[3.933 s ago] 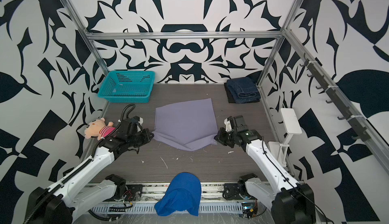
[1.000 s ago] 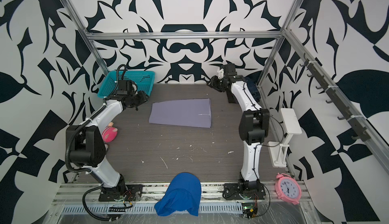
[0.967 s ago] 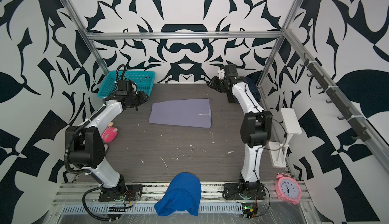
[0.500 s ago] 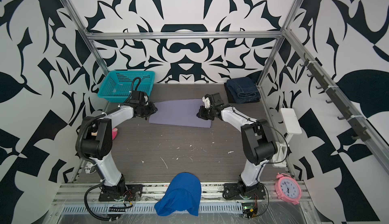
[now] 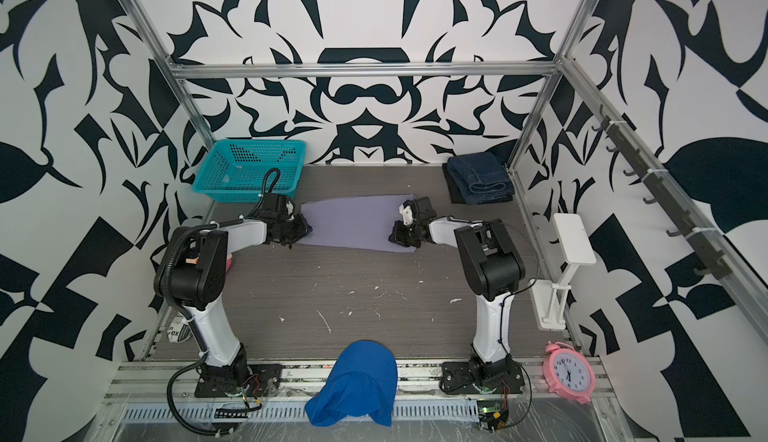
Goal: Fold and stack the skirts
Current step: 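Press the folded lavender skirt flat with both grippers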
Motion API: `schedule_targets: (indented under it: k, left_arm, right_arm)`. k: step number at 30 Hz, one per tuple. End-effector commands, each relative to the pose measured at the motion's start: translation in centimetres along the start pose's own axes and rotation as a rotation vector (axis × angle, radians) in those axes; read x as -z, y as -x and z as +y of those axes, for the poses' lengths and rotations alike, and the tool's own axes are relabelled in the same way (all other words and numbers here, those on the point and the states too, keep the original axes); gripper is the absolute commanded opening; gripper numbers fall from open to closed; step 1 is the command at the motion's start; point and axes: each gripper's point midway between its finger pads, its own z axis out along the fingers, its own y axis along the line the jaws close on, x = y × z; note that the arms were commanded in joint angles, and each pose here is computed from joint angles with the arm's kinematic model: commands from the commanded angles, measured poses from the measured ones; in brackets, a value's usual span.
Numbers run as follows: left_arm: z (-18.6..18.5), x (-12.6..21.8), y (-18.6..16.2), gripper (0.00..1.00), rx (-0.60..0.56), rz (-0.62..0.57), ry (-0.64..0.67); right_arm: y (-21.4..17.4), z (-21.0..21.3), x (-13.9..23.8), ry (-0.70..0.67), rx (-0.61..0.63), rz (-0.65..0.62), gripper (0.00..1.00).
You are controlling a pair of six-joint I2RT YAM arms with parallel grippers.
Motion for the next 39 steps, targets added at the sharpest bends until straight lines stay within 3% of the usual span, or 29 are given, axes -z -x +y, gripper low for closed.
schedule_targets:
  k: [1,6,10,15,19,32,39]
  left_arm:
    - [1.8,-0.3,-1.0,0.23,0.031,0.029,0.045]
    - [0.1,1.8,0.5,0.25,0.009,-0.019,0.022]
    - [-1.5,4.5,2.0,0.51,-0.015,-0.11,-0.022]
    - [-1.0,7.5,3.6,0.69,0.021,-0.271,-0.081]
    - [1.2,5.9,3.3,0.7,0.111,-0.179,-0.131]
    - [2.1,-0.2,2.3,0.75,0.104,-0.07,-0.17]
    - [0.7,-3.4,0.6,0.75,0.101,-0.008,-0.21]
  right_arm:
    - [0.6,0.5,0.9,-0.005,0.006,-0.024,0.02]
    - [2.4,3.5,3.9,0.017,0.046,-0.066,0.03]
    - [3.2,5.6,5.5,0.03,0.087,-0.091,0.05]
    - [3.0,5.5,4.8,0.027,0.1,-0.081,0.07]
    - [2.5,5.5,3.6,0.051,0.101,-0.061,0.07]
    - [2.4,5.5,3.0,0.06,0.108,-0.053,0.07]
    - [2.3,5.4,3.1,0.058,0.104,-0.046,0.07]
